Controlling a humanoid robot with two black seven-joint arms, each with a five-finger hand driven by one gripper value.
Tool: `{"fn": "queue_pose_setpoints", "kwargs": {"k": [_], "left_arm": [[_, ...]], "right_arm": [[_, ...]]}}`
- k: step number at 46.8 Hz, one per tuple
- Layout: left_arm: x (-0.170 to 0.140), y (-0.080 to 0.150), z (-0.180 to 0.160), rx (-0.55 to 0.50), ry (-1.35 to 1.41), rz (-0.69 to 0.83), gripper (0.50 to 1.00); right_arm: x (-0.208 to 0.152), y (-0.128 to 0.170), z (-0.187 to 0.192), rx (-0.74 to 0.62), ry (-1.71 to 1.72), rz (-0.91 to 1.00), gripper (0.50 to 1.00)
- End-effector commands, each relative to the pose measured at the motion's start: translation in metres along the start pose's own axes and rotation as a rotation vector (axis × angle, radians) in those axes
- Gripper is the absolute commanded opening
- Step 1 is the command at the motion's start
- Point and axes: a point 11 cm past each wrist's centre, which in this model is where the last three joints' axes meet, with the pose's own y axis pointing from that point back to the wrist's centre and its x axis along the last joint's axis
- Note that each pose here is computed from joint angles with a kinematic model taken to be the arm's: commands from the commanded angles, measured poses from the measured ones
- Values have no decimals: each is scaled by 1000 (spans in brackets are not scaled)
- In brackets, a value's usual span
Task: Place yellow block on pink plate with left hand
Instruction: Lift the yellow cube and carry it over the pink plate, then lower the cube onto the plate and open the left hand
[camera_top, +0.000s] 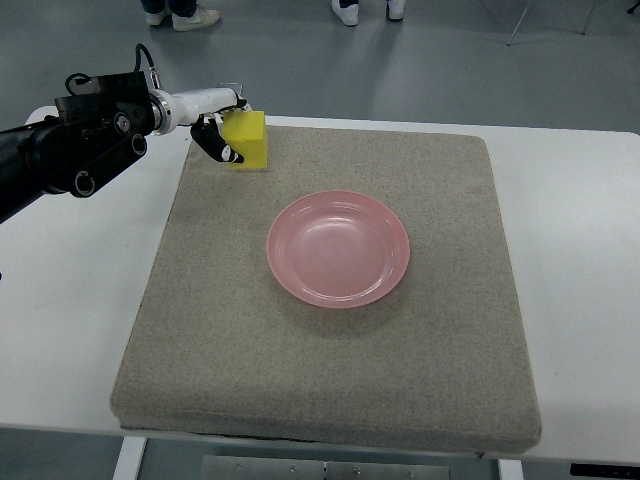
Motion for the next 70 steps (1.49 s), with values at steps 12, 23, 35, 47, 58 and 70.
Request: {"fn": "queue_pose_setpoints", "kwargs": {"k": [12, 23, 35, 47, 58, 70], "left_arm": [[24, 35, 31, -157, -46, -3, 500], [9, 64, 53, -310, -68, -54, 500], [-30, 91, 101, -484, -113, -203, 500], [-61, 70, 116, -491, -145, -288, 500], [-78, 45, 123, -466, -215, -292, 500], [-84, 32, 120, -439, -198, -292, 851]], "right_arm": [[0, 0, 0, 0, 0, 0, 924], [0, 0, 0, 0, 0, 0, 924], [0, 0, 0, 0, 2, 0, 924], [0, 0, 0, 0, 0, 0, 924], [0, 0, 0, 0, 0, 0, 924], [0, 0, 0, 0, 0, 0, 924]]}}
